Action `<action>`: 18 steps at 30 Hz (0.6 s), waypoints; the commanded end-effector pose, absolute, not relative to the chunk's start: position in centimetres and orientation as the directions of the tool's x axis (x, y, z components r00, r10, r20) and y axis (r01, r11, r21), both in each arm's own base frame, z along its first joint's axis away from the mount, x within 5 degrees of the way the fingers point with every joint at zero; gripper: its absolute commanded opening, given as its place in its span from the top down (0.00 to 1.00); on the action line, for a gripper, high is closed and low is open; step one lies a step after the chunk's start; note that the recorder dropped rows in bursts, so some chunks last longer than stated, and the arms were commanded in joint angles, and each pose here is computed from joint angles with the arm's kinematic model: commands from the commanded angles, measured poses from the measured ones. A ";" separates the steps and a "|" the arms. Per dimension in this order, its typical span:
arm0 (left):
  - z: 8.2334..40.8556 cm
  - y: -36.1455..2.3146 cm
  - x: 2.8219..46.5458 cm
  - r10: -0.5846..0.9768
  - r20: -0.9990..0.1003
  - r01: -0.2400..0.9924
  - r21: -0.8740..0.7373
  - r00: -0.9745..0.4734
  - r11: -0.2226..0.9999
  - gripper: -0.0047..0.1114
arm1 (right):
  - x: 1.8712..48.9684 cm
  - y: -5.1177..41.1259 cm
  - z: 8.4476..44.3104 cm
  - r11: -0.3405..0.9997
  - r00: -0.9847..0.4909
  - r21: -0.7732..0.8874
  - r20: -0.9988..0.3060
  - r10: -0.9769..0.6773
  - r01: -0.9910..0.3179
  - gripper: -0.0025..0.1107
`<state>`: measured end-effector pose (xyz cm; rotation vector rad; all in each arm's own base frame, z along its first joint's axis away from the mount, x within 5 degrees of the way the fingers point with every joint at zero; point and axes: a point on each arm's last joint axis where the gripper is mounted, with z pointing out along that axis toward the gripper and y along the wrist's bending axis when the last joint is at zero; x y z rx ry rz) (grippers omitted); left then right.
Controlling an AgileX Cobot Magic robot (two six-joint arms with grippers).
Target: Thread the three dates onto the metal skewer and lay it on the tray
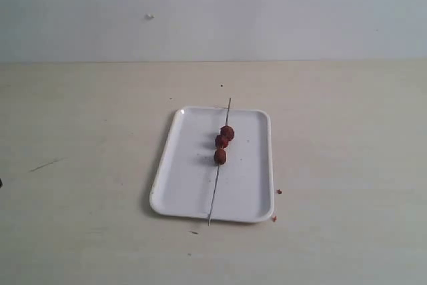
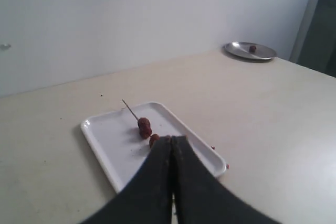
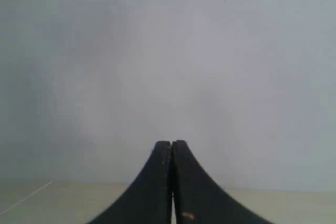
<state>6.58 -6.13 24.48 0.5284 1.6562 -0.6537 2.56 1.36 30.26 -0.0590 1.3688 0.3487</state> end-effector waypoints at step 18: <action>23.9 -6.4 6.1 0.034 -0.972 0.700 -0.142 -0.231 0.700 0.96 | 4.4 -0.1 25.1 0.999 -0.003 0.053 -0.999 0.053 -0.001 0.98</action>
